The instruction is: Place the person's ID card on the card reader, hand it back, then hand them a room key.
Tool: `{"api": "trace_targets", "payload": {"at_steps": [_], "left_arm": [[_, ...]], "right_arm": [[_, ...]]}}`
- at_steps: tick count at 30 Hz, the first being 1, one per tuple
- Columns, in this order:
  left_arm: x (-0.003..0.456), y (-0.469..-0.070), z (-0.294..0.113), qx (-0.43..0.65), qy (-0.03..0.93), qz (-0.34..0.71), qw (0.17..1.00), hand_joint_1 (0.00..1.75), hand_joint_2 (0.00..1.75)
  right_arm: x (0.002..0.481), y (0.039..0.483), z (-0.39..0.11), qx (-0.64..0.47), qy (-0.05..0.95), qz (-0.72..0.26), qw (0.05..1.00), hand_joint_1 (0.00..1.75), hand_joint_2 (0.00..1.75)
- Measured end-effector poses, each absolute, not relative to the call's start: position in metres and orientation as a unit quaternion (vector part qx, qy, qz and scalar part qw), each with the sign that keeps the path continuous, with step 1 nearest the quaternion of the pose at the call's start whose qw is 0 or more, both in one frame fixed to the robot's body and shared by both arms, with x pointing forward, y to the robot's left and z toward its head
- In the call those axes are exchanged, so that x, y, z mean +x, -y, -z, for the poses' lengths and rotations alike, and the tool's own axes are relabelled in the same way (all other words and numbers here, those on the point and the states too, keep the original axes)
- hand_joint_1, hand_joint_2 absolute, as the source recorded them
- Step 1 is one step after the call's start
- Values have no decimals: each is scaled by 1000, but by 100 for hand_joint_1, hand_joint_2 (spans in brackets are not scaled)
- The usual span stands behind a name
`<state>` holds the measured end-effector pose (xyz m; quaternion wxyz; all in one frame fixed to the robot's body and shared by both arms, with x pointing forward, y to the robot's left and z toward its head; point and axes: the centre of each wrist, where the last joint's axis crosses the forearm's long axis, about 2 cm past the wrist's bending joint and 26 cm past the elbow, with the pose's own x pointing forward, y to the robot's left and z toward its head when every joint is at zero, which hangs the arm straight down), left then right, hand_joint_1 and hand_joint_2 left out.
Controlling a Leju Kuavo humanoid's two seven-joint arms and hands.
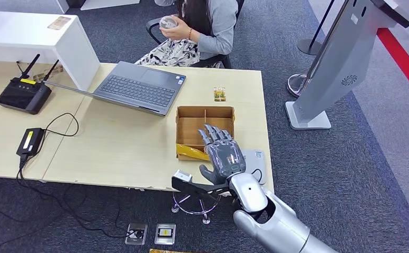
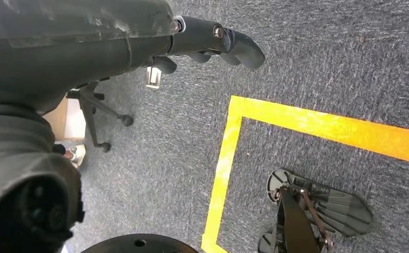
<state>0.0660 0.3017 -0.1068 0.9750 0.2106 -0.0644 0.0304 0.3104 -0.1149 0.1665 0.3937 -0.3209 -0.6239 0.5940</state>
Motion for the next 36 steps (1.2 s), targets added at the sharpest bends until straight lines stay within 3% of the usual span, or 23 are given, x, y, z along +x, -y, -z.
{"api": "trace_targets", "payload": {"at_steps": [36], "left_arm": [[66,-303,107,223,52,-33,973,0,0]], "right_arm": [[360,100,-149,-329,600,-598,418,0,175]]}}
